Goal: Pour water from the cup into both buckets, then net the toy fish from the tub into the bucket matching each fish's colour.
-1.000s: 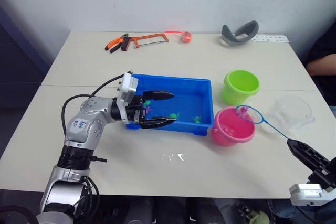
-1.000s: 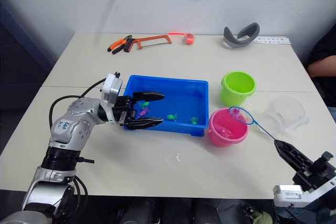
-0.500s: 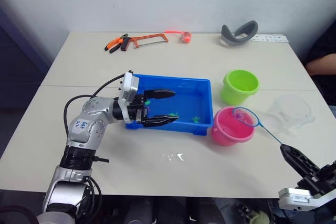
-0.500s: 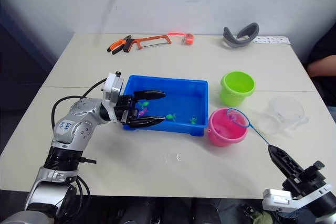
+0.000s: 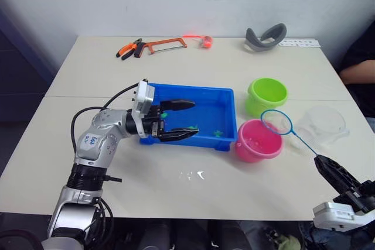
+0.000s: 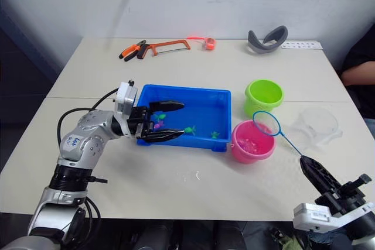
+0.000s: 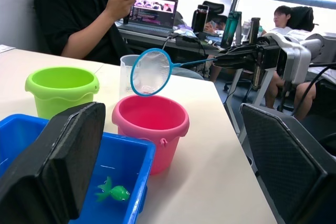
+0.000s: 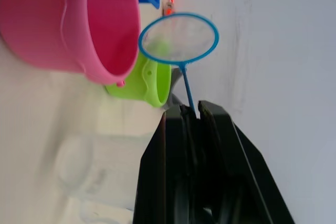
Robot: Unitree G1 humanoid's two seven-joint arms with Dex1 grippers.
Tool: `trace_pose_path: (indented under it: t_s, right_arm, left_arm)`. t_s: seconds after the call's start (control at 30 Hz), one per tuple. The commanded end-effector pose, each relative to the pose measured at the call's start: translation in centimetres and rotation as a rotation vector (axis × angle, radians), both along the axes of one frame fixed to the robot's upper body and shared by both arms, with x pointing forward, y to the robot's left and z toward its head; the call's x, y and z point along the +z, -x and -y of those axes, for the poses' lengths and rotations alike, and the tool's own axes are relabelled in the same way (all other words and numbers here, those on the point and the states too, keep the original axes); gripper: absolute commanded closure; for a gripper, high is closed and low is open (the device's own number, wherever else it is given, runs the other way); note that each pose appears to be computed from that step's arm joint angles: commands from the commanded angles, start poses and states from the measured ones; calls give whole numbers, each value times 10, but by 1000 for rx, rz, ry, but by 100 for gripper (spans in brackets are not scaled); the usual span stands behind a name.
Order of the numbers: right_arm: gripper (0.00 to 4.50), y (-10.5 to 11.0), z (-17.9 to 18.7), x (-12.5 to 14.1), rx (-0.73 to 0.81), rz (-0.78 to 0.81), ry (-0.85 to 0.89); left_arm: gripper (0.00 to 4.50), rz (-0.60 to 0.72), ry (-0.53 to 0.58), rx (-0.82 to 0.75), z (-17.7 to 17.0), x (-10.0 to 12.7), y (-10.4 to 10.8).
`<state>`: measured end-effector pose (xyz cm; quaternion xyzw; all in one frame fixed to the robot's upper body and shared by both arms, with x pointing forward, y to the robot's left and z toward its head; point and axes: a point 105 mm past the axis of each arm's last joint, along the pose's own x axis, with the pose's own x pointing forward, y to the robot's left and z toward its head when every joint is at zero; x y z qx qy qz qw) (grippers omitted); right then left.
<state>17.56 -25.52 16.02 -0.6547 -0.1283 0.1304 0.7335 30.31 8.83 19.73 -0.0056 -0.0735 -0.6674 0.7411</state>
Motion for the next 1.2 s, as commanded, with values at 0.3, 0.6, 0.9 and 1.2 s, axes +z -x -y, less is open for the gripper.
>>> trace_pose_path:
  t_s: [0.3,0.6,0.9,1.2]
  right_arm:
    - [450,-56,-71,57,312,-451,-678]
    - [450,-110,-135,49,319,-791,-765]
    - [450,-131,-194,35,346,-966,-684]
    - [450,-134,-201,31,339,-999,-639]
  left_arm:
    - [3,0,128,359,-94,16,-12]
    - [3,33,73,627,-153,7,2]
    - [3,19,-12,691,-162,-8,20]
    - [3,-16,-79,712,-168,-26,30]
